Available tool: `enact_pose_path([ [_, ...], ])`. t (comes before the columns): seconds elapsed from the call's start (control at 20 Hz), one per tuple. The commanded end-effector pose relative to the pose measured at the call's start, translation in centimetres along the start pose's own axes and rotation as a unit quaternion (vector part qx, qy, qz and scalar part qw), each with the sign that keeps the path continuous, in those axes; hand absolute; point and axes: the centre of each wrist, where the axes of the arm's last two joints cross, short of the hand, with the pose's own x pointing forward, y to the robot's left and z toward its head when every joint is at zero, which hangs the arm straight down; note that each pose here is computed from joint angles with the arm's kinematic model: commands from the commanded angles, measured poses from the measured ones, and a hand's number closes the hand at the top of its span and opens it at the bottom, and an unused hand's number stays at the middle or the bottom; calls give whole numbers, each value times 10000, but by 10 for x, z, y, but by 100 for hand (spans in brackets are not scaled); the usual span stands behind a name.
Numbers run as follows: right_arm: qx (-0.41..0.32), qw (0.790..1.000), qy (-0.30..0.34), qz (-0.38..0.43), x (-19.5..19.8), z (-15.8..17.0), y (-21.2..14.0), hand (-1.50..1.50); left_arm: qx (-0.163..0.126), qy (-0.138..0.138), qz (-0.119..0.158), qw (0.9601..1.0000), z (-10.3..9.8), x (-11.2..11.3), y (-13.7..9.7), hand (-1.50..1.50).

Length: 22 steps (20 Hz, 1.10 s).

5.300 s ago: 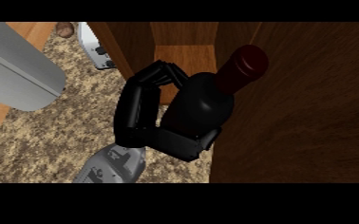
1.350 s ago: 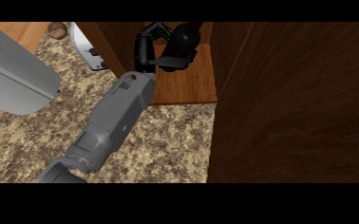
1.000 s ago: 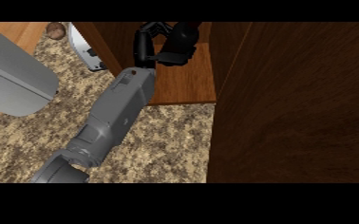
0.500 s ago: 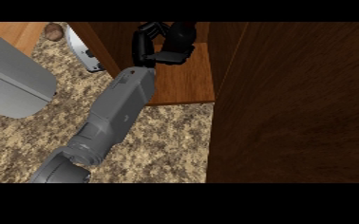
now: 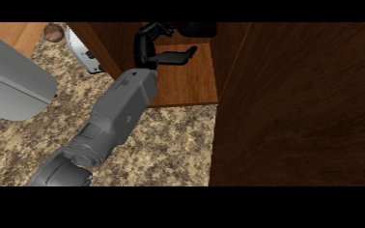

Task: Pick up the wine, place it into the cabinet and close the cabinet

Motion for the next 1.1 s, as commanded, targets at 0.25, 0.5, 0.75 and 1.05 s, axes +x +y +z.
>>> enact_pose_path([
  [0.25,73,9995,-283,-128,15,-1,4,-150,332,186,-540,9978,19,-25,17,-150],
  [0.5,172,9996,-214,-87,15,8,4,-150,325,243,-860,9955,-1,-11,28,-150],
  [0.75,42,9996,-219,-149,7,2,-7,-150,192,212,-1011,9945,18,-31,36,-150],
  [1.05,134,9995,-269,-108,11,1,1,-150,547,39,-763,9956,23,-32,26,-150],
])
